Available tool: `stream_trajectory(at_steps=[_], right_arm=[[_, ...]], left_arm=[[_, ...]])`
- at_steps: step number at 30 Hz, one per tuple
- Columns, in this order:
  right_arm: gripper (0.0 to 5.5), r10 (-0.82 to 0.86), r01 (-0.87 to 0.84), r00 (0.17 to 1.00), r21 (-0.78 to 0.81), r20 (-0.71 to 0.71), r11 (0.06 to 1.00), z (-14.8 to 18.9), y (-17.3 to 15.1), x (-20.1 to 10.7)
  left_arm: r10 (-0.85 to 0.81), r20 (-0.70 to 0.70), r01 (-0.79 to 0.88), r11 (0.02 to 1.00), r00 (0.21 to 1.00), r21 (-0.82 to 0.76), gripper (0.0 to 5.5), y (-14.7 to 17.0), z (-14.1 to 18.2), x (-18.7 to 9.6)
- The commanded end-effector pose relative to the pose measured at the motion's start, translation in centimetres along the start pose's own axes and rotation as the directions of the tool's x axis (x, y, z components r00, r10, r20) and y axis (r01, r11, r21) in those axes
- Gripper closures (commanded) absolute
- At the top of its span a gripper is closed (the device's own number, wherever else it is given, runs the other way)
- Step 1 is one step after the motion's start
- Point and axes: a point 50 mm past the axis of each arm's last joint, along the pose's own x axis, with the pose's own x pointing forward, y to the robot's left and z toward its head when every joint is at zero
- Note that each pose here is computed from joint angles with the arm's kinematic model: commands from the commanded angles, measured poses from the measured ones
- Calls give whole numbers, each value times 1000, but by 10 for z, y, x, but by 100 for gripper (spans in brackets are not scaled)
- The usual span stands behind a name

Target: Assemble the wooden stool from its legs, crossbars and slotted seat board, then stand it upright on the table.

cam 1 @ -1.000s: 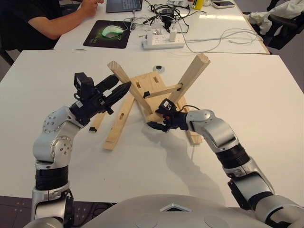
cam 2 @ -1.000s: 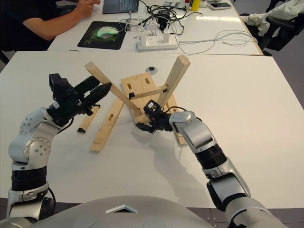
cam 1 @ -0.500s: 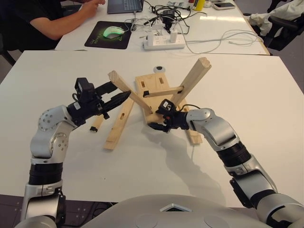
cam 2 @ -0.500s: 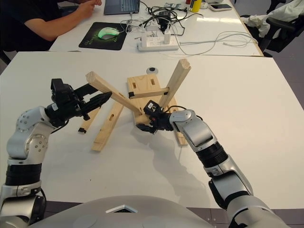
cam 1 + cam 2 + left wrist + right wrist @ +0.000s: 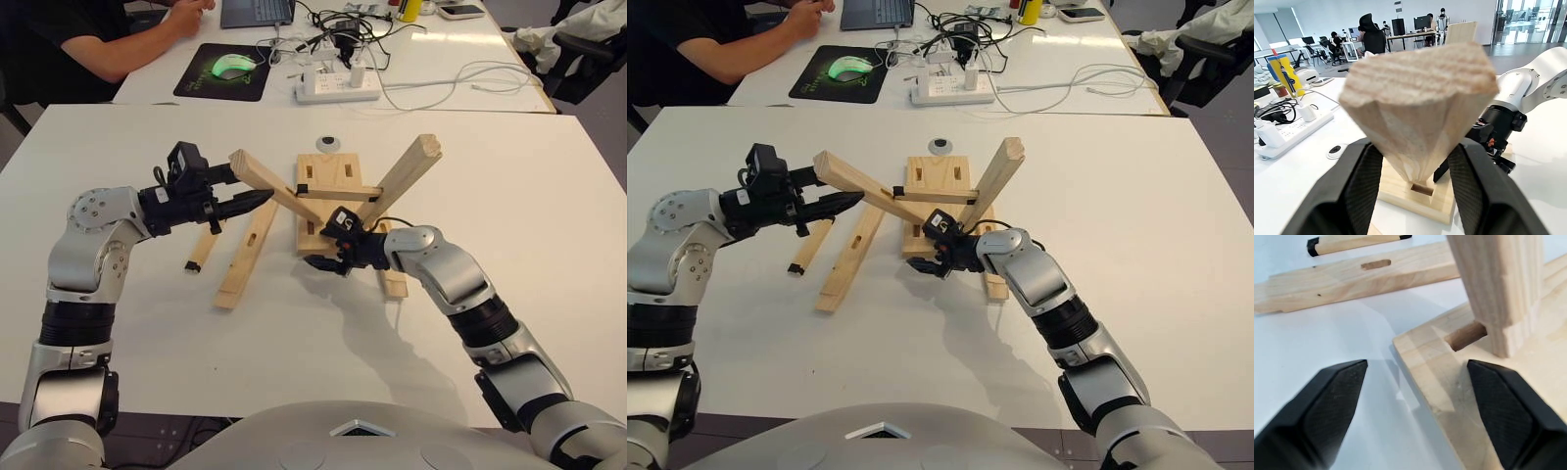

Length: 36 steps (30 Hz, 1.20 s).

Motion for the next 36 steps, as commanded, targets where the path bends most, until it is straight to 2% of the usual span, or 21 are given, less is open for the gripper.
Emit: stream_trajectory(at_steps=[1,6,15,36], right_arm=[[171,27,-1,984,145,-175,989,-48,9,3],[171,15,13,986,166,-167,986,-52,12,2],[171,29,-2,987,170,-158,985,-53,19,3],[171,104,-75,970,140,-218,987,-61,23,1]], left_arm=[[-58,-73,59,998,996,12,348,3,11,-6],[-92,-87,94,995,992,23,348,13,28,-11],[-162,-177,177,982,971,72,348,28,40,-9],[-247,-219,263,963,944,48,348,28,22,4]])
